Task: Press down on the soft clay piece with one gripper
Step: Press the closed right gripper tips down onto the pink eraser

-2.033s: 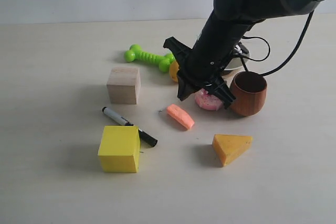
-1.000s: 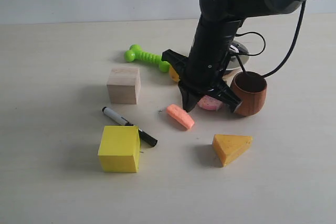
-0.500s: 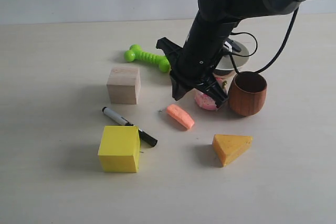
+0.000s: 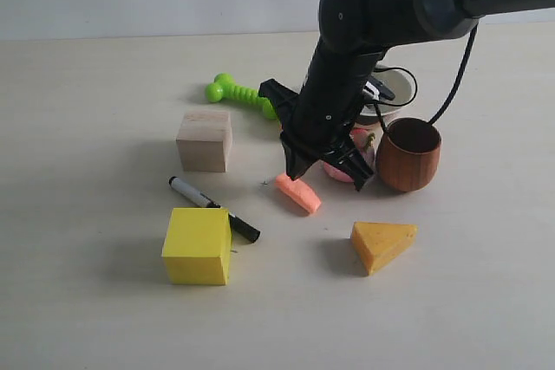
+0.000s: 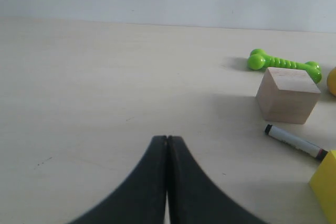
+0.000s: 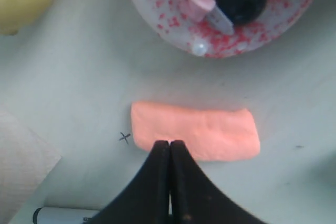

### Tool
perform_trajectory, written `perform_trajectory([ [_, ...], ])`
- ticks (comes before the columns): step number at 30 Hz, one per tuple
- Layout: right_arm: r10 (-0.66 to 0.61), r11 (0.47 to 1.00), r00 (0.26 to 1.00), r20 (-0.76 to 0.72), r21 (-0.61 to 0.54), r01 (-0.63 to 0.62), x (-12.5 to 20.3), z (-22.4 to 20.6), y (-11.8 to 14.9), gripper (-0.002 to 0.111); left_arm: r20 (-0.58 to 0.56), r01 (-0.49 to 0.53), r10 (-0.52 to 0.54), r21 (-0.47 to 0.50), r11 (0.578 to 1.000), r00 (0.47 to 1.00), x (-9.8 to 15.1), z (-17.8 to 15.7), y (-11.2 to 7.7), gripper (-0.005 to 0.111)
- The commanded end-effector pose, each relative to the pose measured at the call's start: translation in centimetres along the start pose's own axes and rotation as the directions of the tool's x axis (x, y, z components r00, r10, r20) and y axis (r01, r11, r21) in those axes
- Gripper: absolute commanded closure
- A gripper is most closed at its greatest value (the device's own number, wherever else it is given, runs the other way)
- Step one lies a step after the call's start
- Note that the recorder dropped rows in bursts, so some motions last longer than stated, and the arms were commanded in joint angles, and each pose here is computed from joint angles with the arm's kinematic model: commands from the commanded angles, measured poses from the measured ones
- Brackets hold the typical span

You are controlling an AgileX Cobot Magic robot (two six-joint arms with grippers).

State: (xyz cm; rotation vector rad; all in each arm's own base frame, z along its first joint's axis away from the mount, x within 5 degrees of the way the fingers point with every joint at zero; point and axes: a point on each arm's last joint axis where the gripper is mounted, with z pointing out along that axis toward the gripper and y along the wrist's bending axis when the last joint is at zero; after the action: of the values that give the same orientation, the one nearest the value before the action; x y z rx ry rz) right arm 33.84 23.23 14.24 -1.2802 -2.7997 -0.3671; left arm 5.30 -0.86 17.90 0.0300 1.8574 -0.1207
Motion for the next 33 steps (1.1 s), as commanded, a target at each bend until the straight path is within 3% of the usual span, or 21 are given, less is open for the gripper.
perform_trajectory([
  [1,-0.003,1.0,1.0,-0.002,0.008,0.003,0.1,0.3,0.0,0.108,0.019,0.003,-0.003,-0.004,1.0,1.0,-0.2,-0.1,0.0,0.107],
  [22,0.005,0.997,0.996,-0.09,0.081,0.002,0.2,4.3,-0.6,0.108,0.019,0.003,-0.003,-0.004,1.0,1.0,-0.2,-0.1,0.0,0.107],
  [33,-0.008,0.994,0.998,-0.067,0.112,0.015,-0.1,4.7,-0.9,0.108,0.019,0.003,-0.003,-0.004,1.0,1.0,-0.2,-0.1,0.0,0.107],
])
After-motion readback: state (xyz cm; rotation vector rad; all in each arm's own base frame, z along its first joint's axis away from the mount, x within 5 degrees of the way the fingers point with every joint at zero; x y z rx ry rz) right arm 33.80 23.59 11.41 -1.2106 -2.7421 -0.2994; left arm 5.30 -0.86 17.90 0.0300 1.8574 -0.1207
